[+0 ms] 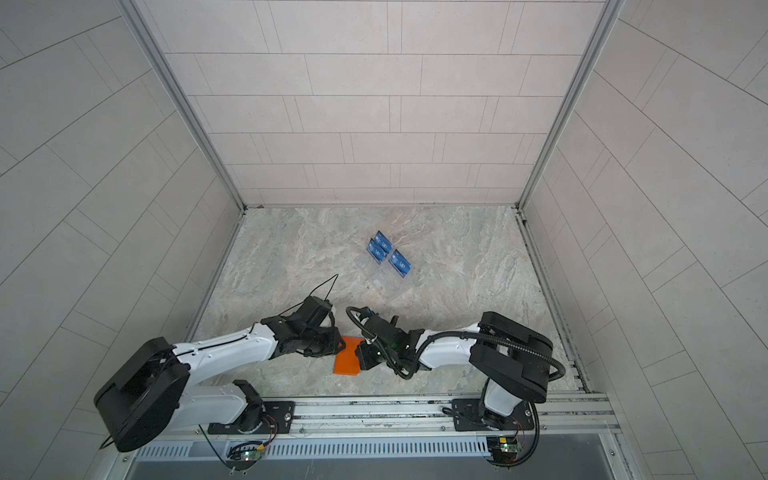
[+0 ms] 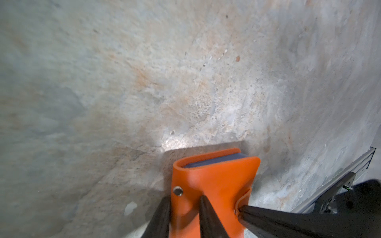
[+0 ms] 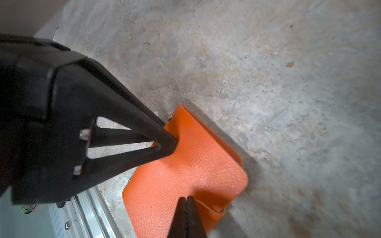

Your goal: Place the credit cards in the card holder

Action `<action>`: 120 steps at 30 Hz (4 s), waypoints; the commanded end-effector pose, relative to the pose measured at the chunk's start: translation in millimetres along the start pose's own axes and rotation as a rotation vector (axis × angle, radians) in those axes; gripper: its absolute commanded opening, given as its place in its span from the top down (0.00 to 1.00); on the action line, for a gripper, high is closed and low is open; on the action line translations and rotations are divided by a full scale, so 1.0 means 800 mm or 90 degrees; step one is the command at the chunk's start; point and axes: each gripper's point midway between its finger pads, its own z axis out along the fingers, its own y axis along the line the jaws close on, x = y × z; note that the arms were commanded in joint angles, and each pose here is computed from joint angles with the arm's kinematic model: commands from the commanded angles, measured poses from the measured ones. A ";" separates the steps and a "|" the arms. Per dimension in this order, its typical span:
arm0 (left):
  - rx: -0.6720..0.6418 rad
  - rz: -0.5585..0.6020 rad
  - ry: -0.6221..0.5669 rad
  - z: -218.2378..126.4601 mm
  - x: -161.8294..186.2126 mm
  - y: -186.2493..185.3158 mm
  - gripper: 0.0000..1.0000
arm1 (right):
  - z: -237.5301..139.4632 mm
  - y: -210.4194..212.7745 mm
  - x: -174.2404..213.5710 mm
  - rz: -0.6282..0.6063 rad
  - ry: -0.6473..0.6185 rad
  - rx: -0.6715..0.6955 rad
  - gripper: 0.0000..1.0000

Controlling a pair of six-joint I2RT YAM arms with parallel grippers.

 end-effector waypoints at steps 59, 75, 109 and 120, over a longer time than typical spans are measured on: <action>-0.083 -0.025 -0.017 -0.007 0.007 0.023 0.67 | -0.029 -0.048 0.084 -0.115 0.209 0.194 0.89; -0.037 0.020 -0.119 -0.063 -0.047 -0.010 0.35 | -0.055 0.035 -0.047 -0.084 0.022 0.133 0.59; -0.534 0.055 -0.722 -0.250 -0.163 0.204 0.00 | -0.366 -0.353 -0.151 0.000 -0.482 0.702 0.00; -0.483 0.073 -0.776 -0.251 -0.235 0.199 0.00 | -0.334 -0.411 -0.146 0.035 -0.483 0.720 0.00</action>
